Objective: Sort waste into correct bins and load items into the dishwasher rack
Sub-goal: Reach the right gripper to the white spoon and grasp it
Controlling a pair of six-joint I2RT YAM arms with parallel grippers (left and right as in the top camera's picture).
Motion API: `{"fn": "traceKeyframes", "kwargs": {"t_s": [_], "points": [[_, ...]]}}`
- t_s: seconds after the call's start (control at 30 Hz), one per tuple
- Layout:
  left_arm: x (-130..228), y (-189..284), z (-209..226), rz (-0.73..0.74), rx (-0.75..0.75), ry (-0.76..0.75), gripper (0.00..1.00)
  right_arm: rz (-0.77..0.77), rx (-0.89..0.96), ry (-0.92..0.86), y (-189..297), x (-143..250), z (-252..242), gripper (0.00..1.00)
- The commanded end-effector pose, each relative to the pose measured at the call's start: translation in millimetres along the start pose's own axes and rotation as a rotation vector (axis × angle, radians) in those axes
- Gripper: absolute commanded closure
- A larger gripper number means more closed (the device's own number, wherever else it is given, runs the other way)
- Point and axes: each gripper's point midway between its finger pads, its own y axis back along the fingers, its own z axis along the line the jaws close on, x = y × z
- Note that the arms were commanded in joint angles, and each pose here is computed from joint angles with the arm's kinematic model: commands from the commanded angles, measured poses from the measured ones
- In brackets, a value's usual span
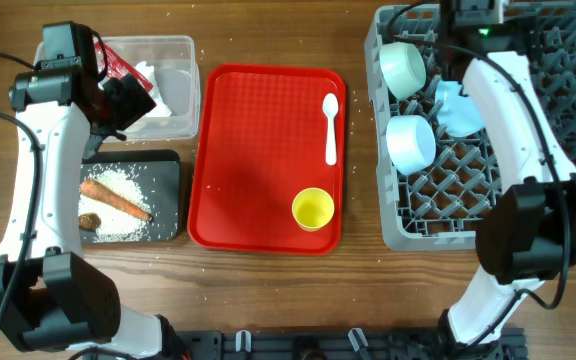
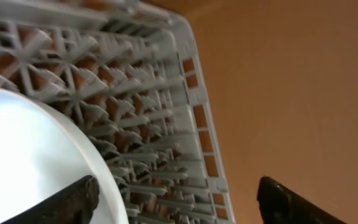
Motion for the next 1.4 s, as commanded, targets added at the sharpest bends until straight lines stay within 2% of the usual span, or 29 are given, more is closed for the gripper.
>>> {"fn": "traceKeyframes", "kwargs": {"t_s": [0.0,0.13,0.2,0.27,0.37,0.43,0.53,0.6,0.73,0.8,1.13,1.37], "points": [[-7,8,1,-0.032,0.001,-0.003,0.00,-0.052,-0.028,-0.043,18,-11,-4,0.14],[-7,8,1,-0.032,0.001,-0.003,0.00,-0.161,-0.169,-0.137,54,-28,-16,0.12],[-7,8,1,-0.032,0.001,-0.003,0.00,-0.231,-0.317,-0.200,80,-36,-13,0.12],[-7,8,1,-0.032,0.001,-0.003,0.00,-0.301,-0.614,-0.255,125,-44,14,0.14],[-7,8,1,-0.032,0.001,-0.003,0.00,-0.308,-1.038,-0.258,193,-45,70,0.24],[-7,8,1,-0.032,0.001,-0.003,0.00,-0.281,-1.118,-0.204,211,-39,102,0.24],[-7,8,1,-0.032,0.001,-0.003,0.00,-0.178,-1.152,-0.141,223,-23,154,0.22],[-7,8,1,-0.032,0.001,-0.003,0.00,-0.053,-1.167,-0.086,225,-1,200,0.23],[-7,8,1,-0.032,0.001,-0.003,0.00,0.084,-1.149,0.011,212,30,263,0.29],[-7,8,1,-0.032,0.001,-0.003,0.00,0.152,-1.104,0.005,196,41,282,0.32],[-7,8,1,-0.032,0.001,-0.003,0.00,0.238,-1.024,0.021,155,63,334,0.43],[-7,8,1,-0.032,0.001,-0.003,0.00,0.233,-0.918,-0.001,132,65,339,0.45]]}}
